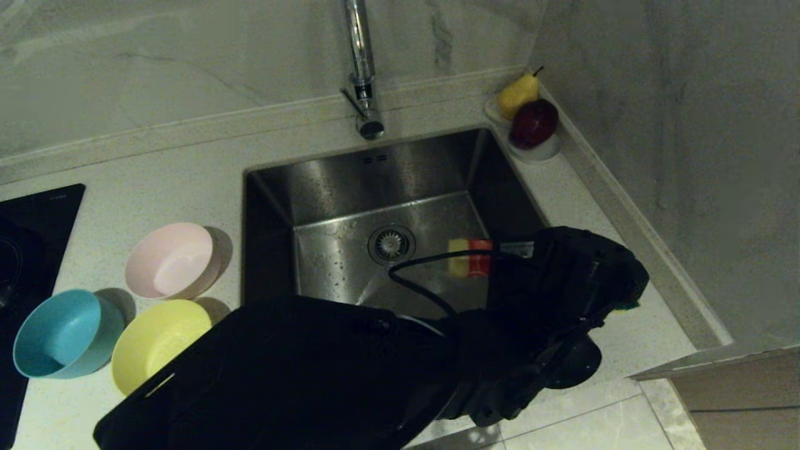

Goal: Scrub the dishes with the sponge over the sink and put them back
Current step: Squeeze it onto the sponge

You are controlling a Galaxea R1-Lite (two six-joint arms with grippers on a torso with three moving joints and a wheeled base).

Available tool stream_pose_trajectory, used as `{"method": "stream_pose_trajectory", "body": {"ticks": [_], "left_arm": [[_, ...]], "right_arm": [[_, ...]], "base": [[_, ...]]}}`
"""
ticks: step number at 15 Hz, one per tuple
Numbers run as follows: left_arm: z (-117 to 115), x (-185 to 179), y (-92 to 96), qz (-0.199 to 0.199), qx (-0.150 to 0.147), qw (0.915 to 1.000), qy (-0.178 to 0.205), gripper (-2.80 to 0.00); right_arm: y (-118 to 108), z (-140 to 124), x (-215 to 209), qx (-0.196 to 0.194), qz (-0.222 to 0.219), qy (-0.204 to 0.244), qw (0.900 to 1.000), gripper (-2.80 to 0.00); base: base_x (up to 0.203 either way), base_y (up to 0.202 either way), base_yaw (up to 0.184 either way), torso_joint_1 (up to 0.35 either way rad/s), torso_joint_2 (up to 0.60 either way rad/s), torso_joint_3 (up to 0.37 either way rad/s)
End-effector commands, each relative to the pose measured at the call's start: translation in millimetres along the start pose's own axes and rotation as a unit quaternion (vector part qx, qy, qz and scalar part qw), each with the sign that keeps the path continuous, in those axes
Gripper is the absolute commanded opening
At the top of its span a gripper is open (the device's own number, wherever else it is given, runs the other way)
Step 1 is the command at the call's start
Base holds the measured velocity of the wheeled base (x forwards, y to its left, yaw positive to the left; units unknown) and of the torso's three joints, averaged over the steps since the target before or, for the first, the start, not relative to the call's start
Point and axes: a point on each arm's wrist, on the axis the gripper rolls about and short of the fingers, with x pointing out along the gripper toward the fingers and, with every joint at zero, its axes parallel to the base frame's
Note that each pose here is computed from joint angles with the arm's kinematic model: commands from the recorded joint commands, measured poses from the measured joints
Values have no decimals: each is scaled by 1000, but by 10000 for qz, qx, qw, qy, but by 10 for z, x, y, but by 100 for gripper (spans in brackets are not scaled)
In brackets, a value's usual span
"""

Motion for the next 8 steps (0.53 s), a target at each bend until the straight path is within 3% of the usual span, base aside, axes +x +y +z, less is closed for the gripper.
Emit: {"method": "stream_pose_trajectory", "body": {"ticks": [1,8], "left_arm": [[59,27,-112,10,136,9997,184,-280],[83,55,-166,21,425,9985,333,-280]], "right_arm": [[0,0,1,-2,-1,5,10000,-280],[0,0,0,-2,-1,1,10000,-280]], "base": [[0,0,0,0,0,0],[0,0,0,0,0,0]]}}
